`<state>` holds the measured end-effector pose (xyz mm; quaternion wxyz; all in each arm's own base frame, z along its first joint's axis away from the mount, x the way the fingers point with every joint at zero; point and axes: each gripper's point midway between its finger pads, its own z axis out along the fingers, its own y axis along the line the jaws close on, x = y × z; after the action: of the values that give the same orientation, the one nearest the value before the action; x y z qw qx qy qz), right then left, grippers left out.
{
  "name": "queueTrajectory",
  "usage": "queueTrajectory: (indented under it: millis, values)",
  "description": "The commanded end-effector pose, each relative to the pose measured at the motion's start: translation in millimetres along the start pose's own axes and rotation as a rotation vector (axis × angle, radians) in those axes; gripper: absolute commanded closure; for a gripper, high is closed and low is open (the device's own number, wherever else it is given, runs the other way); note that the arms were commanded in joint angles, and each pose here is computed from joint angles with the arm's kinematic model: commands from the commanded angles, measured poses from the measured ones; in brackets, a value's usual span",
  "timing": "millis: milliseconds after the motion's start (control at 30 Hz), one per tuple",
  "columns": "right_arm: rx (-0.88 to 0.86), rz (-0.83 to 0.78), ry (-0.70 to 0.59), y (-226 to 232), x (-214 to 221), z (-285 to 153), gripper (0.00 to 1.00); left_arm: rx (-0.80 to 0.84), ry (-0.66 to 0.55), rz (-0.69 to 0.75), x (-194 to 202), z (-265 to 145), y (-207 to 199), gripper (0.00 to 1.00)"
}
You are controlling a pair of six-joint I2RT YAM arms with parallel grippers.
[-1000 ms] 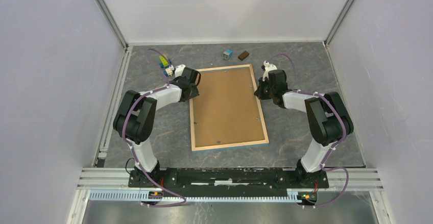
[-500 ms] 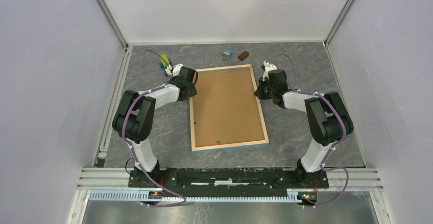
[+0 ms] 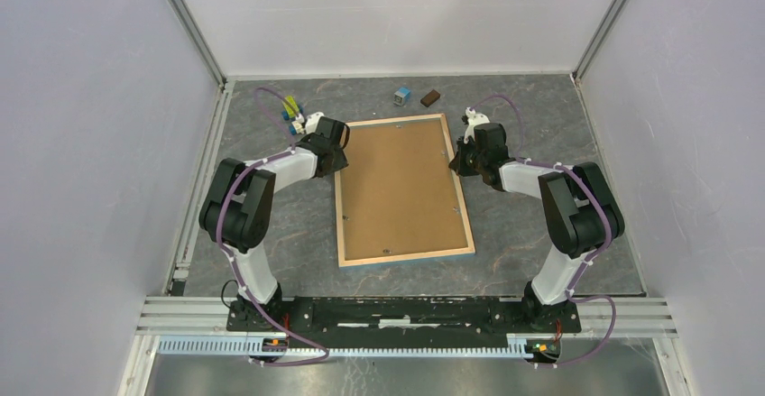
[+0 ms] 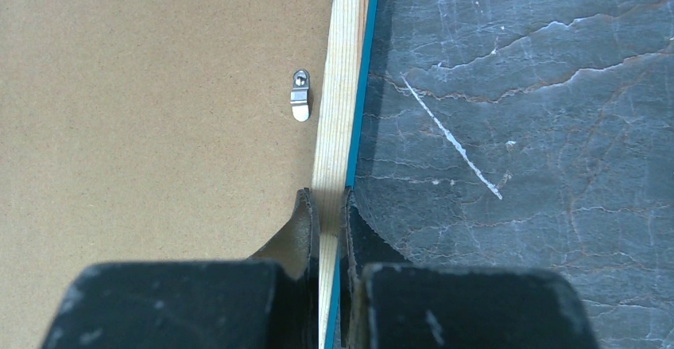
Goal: Put the photo into the frame
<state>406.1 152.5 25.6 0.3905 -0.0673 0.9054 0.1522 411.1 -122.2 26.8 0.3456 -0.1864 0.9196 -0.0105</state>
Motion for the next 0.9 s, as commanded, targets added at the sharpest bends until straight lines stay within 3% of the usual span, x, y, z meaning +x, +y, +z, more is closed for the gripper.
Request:
queueTrajectory:
  millis: [0,367,700,867]
  values:
    - [-0.024,-0.012,0.232,1.4,69.1,0.5,1.00,-0.027,0.000,0.005,-3.9,0.6,8.6,0.47]
    - [0.049,0.015,0.209,-9.1,66.9,-2.3,1.00,0.105,0.064,-0.018,13.4,-61.3,11.7,0.14]
    - [0.132,0.185,0.103,-15.1,66.0,-30.5,1.00,0.368,0.225,0.099,90.5,-150.4,-24.5,0.10]
    - [0.364,0.281,0.045,-50.4,77.6,-69.9,1.00,0.476,0.281,0.113,136.4,-183.9,-44.2,0.11]
